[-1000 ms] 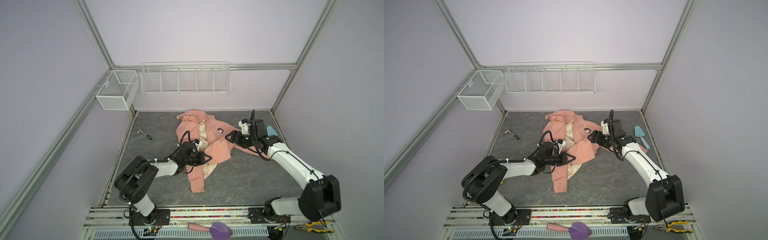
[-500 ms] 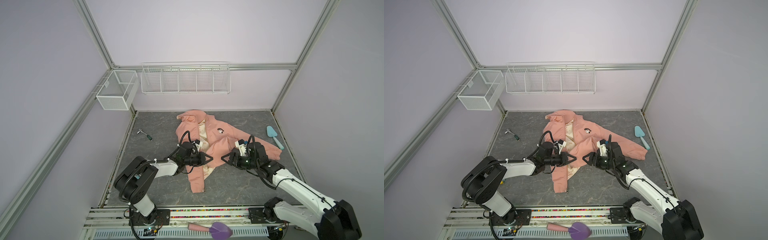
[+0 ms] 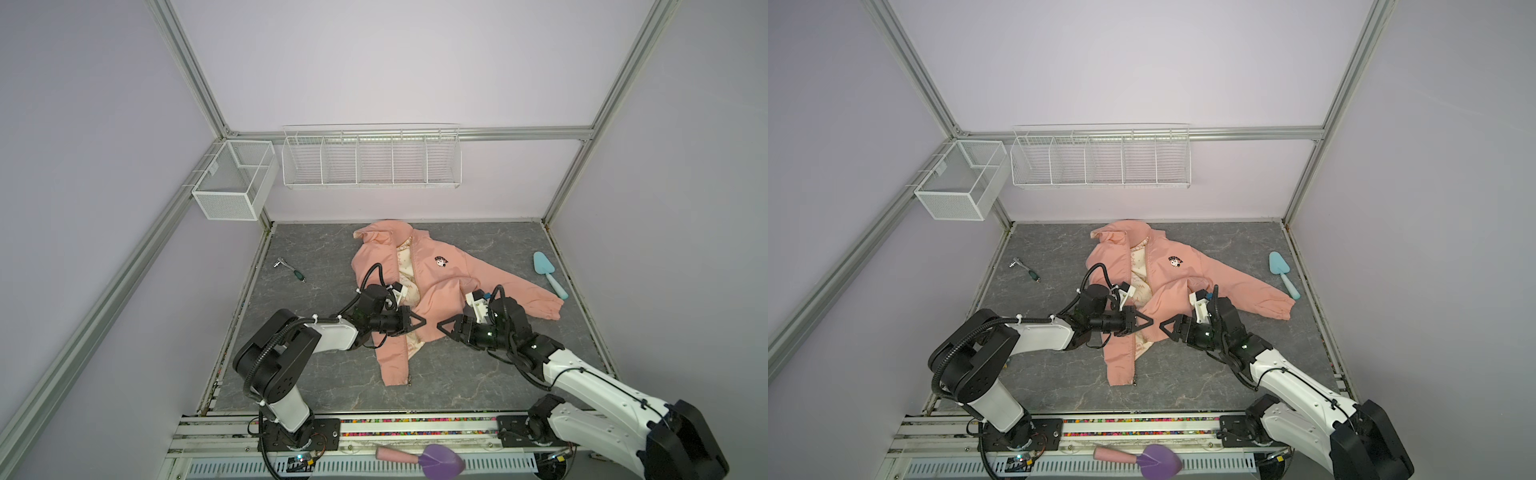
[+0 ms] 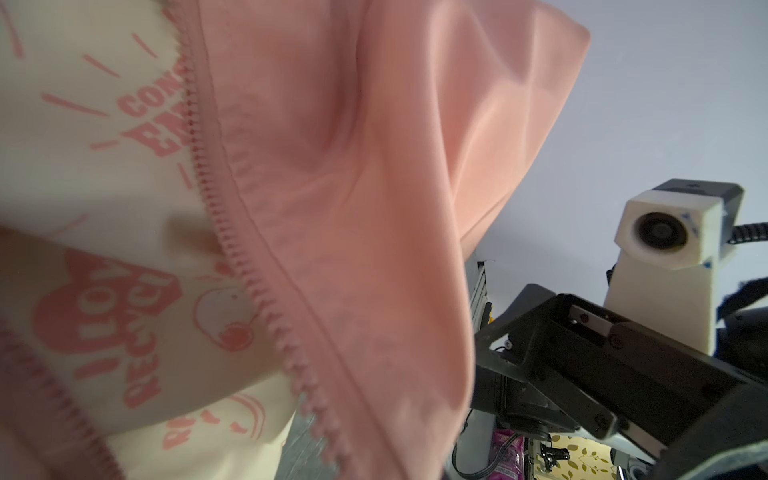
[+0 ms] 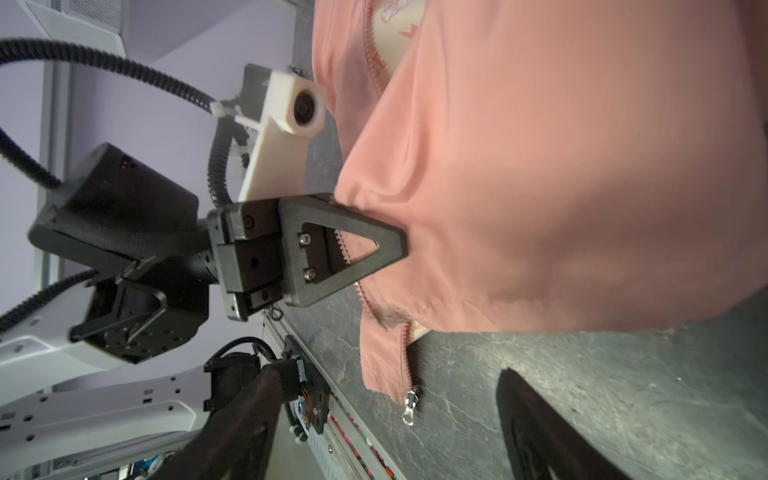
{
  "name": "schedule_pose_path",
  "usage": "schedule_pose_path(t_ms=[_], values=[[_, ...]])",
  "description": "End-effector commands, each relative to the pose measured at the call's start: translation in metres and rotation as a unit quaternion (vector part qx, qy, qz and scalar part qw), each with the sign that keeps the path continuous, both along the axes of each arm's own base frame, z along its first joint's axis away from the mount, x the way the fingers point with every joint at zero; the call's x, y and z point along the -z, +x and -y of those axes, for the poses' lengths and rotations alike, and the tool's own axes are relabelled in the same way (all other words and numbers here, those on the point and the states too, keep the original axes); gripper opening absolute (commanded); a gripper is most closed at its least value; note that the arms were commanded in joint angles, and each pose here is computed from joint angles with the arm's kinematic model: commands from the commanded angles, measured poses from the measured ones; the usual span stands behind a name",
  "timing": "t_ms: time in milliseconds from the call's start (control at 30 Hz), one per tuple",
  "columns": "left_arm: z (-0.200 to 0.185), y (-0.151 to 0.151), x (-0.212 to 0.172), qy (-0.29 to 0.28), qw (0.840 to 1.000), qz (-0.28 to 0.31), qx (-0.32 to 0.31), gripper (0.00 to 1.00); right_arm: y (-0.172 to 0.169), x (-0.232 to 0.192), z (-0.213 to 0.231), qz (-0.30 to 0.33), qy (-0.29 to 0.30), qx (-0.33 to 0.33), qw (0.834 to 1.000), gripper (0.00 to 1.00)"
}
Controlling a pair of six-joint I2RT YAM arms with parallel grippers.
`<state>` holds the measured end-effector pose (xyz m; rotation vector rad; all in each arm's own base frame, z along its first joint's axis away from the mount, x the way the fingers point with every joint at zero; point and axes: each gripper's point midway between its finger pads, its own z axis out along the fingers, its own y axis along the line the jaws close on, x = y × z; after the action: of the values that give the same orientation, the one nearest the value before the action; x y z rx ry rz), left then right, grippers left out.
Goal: Zip up the jacket
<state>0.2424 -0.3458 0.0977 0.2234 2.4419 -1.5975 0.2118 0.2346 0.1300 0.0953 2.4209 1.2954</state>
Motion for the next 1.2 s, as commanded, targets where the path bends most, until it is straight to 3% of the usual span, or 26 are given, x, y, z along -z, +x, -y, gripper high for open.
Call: schedule_pose_path(t_ms=[0,233,633,1033,1167], values=[[0.008,0.003,-0.022,-0.025,0.999,0.011,0.016,0.0,-0.001,0.0,-0.005,0.006,0.026,0.017,1.0,0.91],[0.015,0.002,-0.043,-0.061,0.998,-0.004,0.027,0.0,-0.003,0.007,-0.01,-0.002,0.037,0.032,0.999,1.0],[0.019,-0.001,-0.064,-0.113,0.993,-0.024,0.029,0.0,0.007,0.016,-0.024,-0.018,0.086,0.053,0.995,0.97],[0.02,-0.006,-0.058,-0.13,0.99,-0.041,0.037,0.0,0.02,-0.014,-0.028,0.044,0.131,0.065,0.988,0.99],[0.02,-0.007,-0.058,-0.139,0.988,-0.047,0.039,0.0,0.02,-0.026,-0.031,0.059,0.148,0.057,0.986,0.9]])
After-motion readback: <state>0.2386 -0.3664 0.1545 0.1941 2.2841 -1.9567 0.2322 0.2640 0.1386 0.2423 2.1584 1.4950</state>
